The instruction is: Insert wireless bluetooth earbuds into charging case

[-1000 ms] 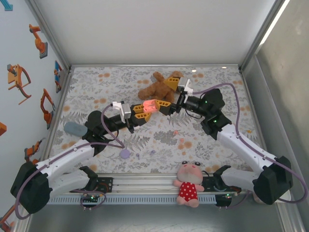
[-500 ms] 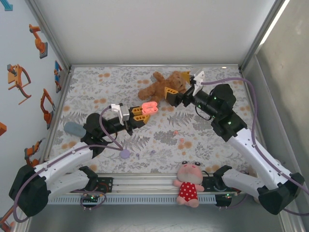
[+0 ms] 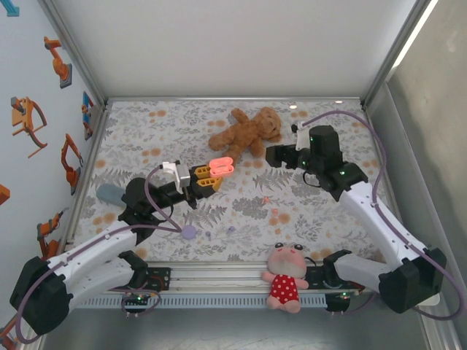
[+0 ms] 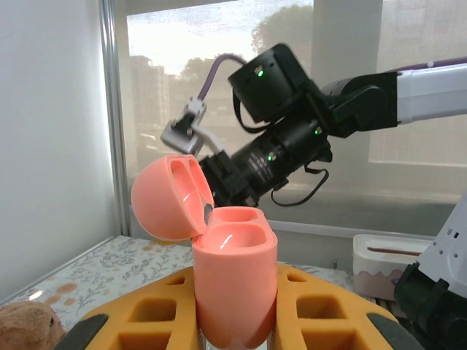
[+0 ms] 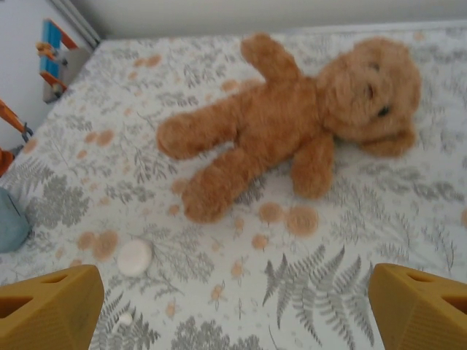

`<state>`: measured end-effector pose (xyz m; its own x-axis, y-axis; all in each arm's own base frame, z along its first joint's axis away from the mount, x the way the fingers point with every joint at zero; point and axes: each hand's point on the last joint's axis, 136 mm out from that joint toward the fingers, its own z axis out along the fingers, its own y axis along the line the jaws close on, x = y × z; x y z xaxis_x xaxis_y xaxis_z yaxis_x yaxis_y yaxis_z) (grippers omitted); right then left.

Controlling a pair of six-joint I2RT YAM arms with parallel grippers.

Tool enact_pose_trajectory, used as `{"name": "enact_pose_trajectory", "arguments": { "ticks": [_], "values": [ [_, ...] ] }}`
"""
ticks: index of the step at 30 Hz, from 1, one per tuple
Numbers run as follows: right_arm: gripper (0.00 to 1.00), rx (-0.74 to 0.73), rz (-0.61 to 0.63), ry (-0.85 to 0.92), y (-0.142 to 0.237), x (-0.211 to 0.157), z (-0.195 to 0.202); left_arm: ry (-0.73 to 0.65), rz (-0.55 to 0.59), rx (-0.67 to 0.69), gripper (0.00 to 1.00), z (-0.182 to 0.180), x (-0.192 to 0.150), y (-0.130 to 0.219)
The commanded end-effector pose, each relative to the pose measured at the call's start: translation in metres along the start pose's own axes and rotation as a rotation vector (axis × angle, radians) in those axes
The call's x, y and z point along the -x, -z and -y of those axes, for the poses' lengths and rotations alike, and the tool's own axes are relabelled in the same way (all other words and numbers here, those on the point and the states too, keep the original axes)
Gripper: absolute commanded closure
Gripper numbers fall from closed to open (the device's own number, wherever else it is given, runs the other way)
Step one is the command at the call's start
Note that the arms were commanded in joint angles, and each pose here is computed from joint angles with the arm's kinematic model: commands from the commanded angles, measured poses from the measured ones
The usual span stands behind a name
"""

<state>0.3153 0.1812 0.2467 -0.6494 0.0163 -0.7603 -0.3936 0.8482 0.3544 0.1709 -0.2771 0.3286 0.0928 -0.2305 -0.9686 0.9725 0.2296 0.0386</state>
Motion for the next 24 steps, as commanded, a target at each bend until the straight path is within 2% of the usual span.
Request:
{"name": "enact_pose_trajectory", "arguments": {
  "ticks": [1,11,17,24],
  "values": [
    [0.14,0.004,-0.188,-0.098,-0.010,-0.047,0.007,-0.001,0.026,0.007,0.84,0.002,0.007,0.003],
    [0.35,-0.019,-0.432,-0.201,-0.049,-0.108,0.025,-0.006,0.043,0.013,0.85,0.003,0.012,0.005],
    [0.48,-0.032,-0.530,-0.233,-0.069,-0.136,0.034,-0.014,0.045,0.015,0.85,0.003,0.013,0.005],
    [0.57,-0.047,-0.613,-0.267,-0.088,-0.166,0.043,-0.016,0.041,0.019,0.85,0.003,0.014,0.006]
  ]
}}
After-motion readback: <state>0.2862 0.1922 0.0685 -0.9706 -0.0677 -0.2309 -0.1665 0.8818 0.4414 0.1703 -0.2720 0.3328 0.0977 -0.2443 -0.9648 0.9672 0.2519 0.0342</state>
